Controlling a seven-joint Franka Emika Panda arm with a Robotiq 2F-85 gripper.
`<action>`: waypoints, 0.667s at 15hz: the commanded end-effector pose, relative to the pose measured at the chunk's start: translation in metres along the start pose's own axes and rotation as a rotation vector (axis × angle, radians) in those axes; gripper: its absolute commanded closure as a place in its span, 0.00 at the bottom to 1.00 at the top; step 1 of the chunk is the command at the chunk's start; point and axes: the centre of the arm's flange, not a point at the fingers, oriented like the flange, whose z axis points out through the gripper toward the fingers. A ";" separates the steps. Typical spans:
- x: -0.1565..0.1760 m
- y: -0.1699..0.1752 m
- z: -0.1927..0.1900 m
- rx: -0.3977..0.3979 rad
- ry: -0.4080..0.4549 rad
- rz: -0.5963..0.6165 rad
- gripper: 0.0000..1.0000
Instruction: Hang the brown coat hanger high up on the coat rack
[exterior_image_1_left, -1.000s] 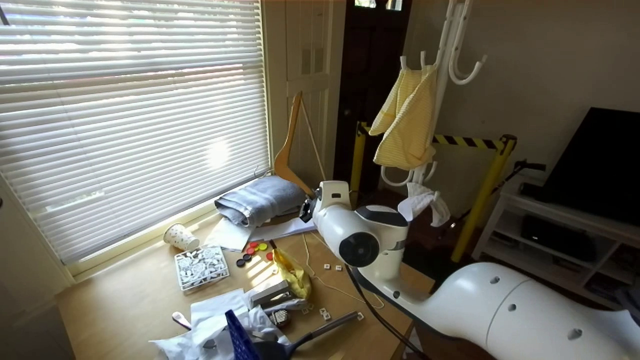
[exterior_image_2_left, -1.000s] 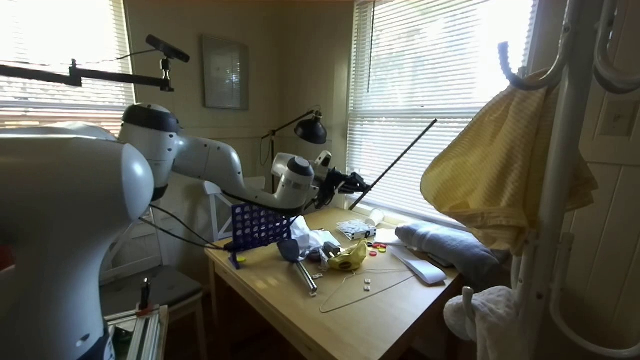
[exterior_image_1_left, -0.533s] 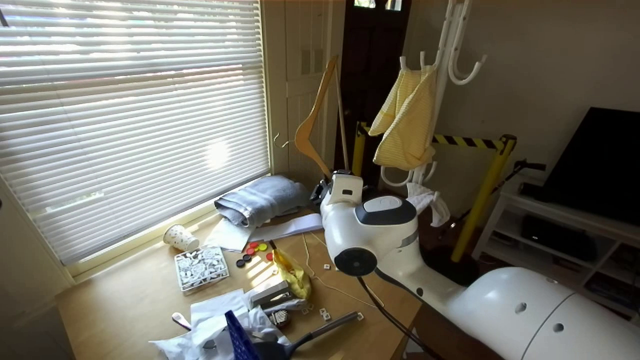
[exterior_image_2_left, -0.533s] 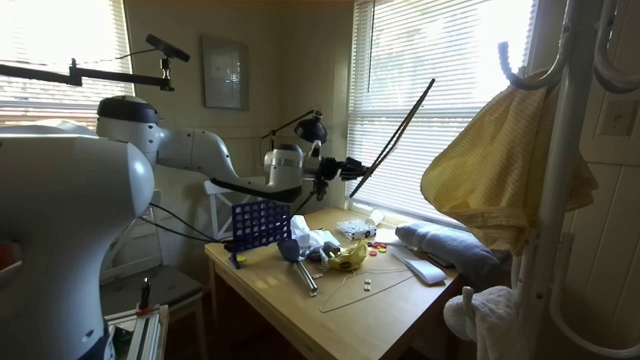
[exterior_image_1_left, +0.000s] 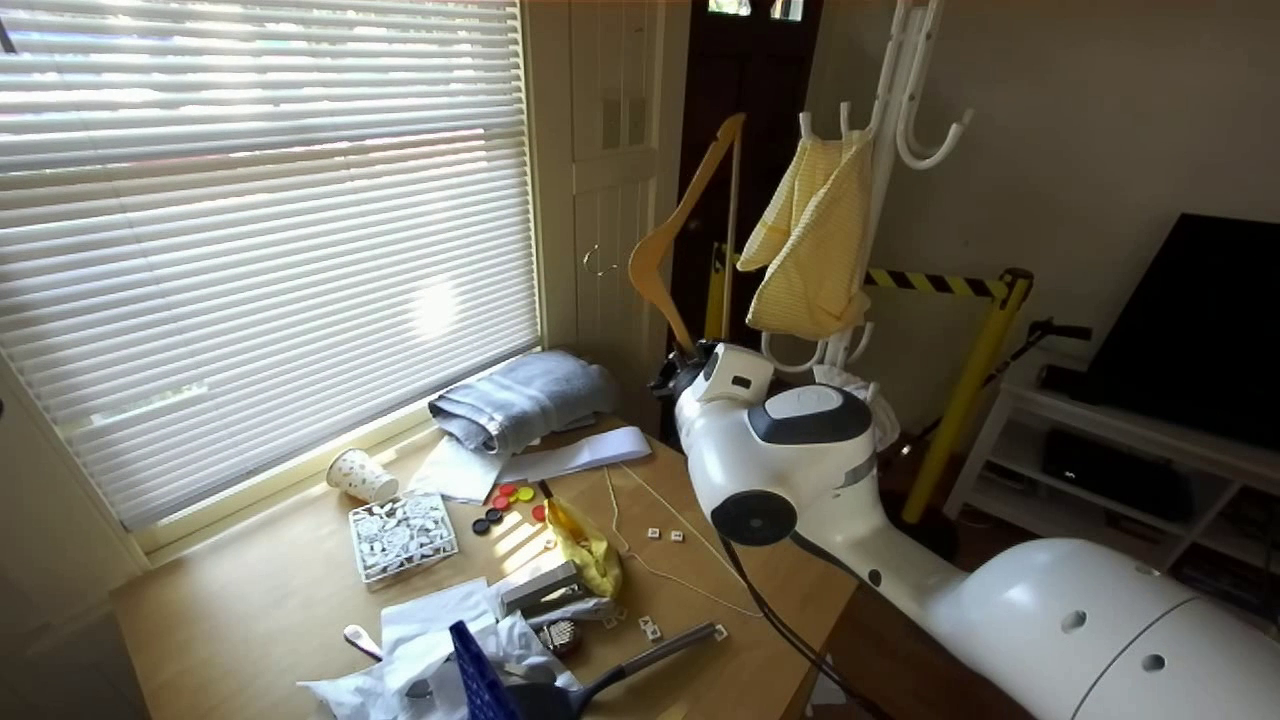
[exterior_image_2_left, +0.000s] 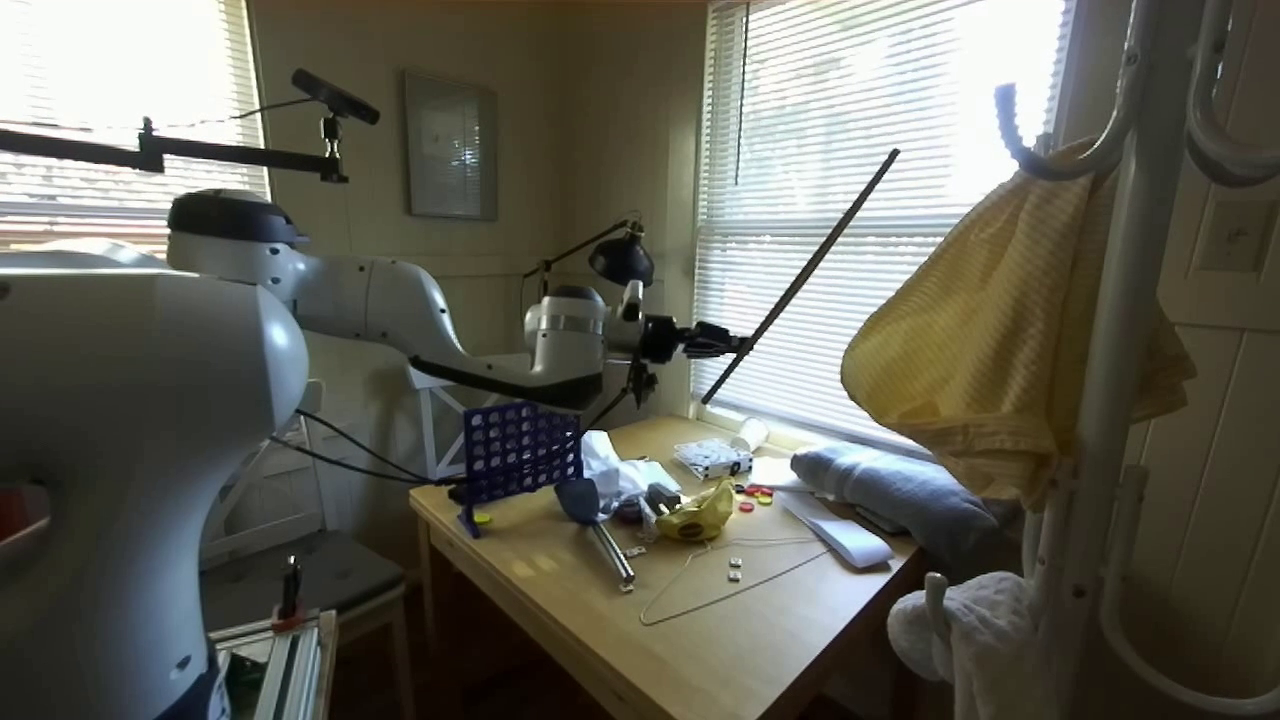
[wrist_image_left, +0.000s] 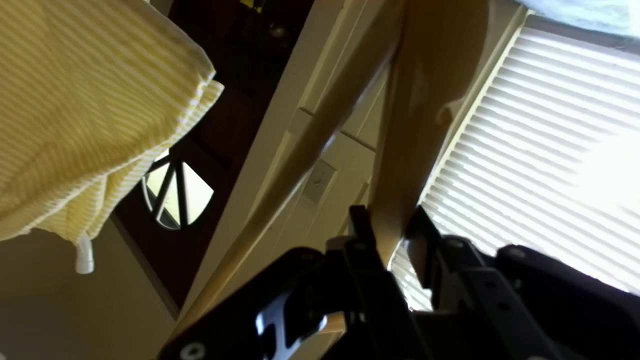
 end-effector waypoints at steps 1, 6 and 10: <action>-0.003 0.043 0.008 -0.044 0.004 0.129 0.94; 0.013 0.066 0.005 -0.023 0.041 0.143 0.94; 0.015 0.056 0.010 -0.033 0.026 0.148 0.78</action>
